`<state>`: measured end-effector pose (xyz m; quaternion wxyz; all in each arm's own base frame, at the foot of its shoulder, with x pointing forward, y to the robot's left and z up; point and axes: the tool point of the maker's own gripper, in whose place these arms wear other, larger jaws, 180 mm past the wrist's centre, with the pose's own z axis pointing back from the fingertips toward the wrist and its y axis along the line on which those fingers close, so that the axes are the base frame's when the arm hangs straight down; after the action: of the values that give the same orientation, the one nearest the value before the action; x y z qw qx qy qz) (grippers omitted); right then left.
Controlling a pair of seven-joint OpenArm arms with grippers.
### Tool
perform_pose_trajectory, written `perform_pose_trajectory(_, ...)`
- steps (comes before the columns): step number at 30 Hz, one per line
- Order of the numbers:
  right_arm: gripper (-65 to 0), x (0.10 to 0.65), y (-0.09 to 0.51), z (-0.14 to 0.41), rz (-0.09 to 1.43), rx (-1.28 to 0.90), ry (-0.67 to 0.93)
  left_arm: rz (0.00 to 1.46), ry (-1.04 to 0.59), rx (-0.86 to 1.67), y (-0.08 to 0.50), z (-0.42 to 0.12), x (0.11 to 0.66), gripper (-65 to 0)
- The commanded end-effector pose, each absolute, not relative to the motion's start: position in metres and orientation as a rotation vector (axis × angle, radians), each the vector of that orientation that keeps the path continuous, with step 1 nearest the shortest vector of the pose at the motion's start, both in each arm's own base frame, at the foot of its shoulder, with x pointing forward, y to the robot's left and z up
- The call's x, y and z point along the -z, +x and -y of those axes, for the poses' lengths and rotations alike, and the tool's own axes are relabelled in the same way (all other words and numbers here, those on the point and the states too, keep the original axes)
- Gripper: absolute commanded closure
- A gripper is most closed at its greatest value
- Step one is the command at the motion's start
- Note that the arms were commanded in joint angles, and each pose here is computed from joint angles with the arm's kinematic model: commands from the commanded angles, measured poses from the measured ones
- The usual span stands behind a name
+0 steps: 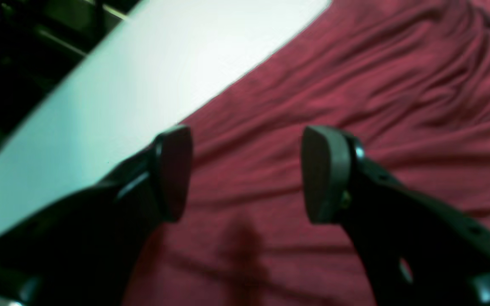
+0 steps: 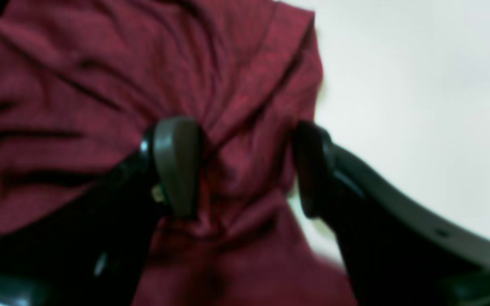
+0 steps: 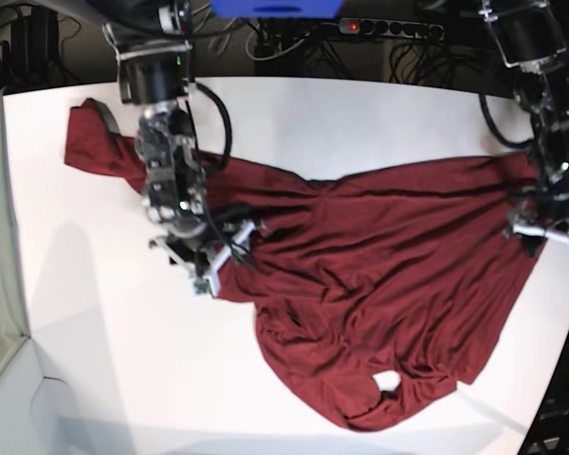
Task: Layout the t-shirt on the table in an organized manner, then fold the t-shirt properly
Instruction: 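Release the shirt and move both grippers onto its body, then grasp the shirt with the right gripper and pull it toward the hood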
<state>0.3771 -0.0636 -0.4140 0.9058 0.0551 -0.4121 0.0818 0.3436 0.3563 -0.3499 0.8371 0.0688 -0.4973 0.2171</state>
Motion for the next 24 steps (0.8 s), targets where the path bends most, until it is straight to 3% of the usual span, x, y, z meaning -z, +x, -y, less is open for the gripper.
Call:
perform_pose_trajectory(1, -31.9, 0.395, 0.382, 0.062, 0.919, -0.169, 0.12, 1.082, 0.162, -0.481, 0.352, -0.367, 0.341, -38.9)
perform_pose_trajectory(6, -32.0, 0.377, 0.344, 0.073, 0.971, -0.168, 0.099, 0.947, 0.121, -0.575, 0.357, -0.373, 0.393, -38.9)
perform_pose_trajectory(10, -32.0, 0.39, 0.316, 0.084, 0.93, -0.181, 0.079, 0.855, 0.103, -0.621, 0.352, -0.373, 0.424, -38.9)
perform_pose_trajectory(24, -31.7, 0.432, 0.243, 0.109, 0.773, -0.222, 0.033, 0.826, 0.145, -0.617, 0.327, -0.39, 0.431, -38.9)
